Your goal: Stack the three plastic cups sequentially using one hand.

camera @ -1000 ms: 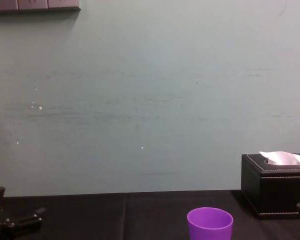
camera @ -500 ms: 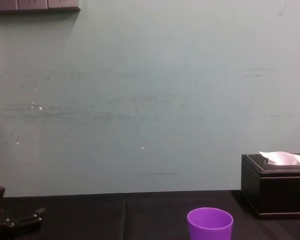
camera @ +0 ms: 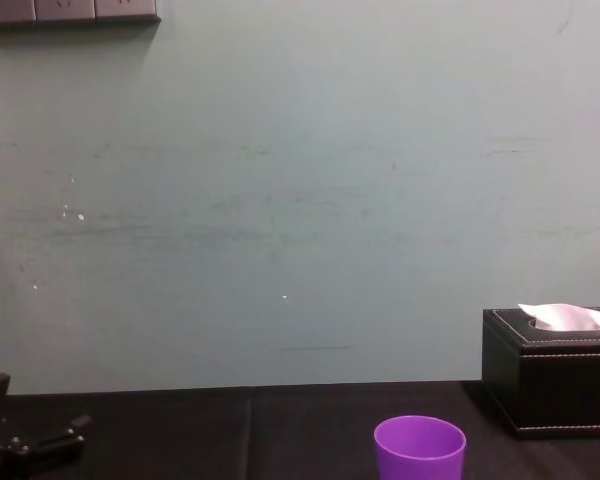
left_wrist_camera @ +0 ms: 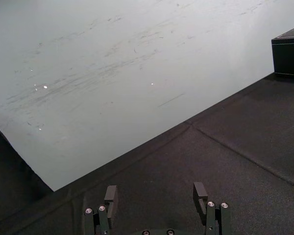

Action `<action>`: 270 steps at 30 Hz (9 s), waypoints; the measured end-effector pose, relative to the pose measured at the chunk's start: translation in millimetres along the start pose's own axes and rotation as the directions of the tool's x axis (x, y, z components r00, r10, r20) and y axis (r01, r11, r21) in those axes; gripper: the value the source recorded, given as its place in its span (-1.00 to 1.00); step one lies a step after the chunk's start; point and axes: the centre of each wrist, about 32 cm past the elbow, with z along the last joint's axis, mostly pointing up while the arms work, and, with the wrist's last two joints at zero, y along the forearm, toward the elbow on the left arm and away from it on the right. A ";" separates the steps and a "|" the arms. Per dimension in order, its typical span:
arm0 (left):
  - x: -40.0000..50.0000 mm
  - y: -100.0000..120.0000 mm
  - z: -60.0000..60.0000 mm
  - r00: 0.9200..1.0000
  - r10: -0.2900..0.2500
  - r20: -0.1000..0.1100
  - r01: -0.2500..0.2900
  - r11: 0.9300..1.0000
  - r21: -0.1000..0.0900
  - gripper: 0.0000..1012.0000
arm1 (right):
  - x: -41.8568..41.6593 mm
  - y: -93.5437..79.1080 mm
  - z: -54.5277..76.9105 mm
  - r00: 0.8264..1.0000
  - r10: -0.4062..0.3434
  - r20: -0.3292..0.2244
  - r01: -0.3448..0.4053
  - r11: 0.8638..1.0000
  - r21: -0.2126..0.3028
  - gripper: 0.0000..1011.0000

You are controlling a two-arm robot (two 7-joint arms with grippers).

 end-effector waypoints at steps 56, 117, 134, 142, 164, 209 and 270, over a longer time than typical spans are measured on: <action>0.0 0.0 0.0 1.000 0.000 0.000 0.000 1.000 0.000 1.00 | -13.3 52.4 -28.2 0.979 0.204 -0.008 -0.204 0.977 -0.063 0.98; 0.0 0.0 0.0 1.000 0.000 0.000 0.000 1.000 0.000 1.00 | -17.6 64.7 -15.9 0.982 0.188 0.006 -0.188 0.981 -0.044 0.45; 0.0 0.0 0.0 1.000 0.000 0.000 0.000 1.000 0.000 1.00 | -10.5 72.4 51.2 0.986 0.158 0.049 -0.159 0.987 -0.001 0.45; 0.0 0.0 0.0 1.000 0.000 0.000 0.000 1.000 0.000 1.00 | -4.0 99.1 75.2 0.986 0.158 0.054 -0.160 0.987 0.027 0.45; 0.0 0.0 0.0 1.000 0.000 0.000 0.000 1.000 0.000 1.00 | 0.8 161.1 85.0 0.985 0.167 0.050 -0.167 0.986 -0.001 0.45; 0.0 0.0 0.0 1.000 0.000 0.000 0.000 1.000 0.000 1.00 | -3.2 176.7 55.9 0.980 0.200 -0.001 -0.200 0.979 -0.029 0.45; 0.0 0.0 0.0 1.000 0.000 0.000 0.000 1.000 0.000 1.00 | -3.5 171.8 49.6 0.980 0.200 -0.014 -0.201 0.979 -0.027 0.99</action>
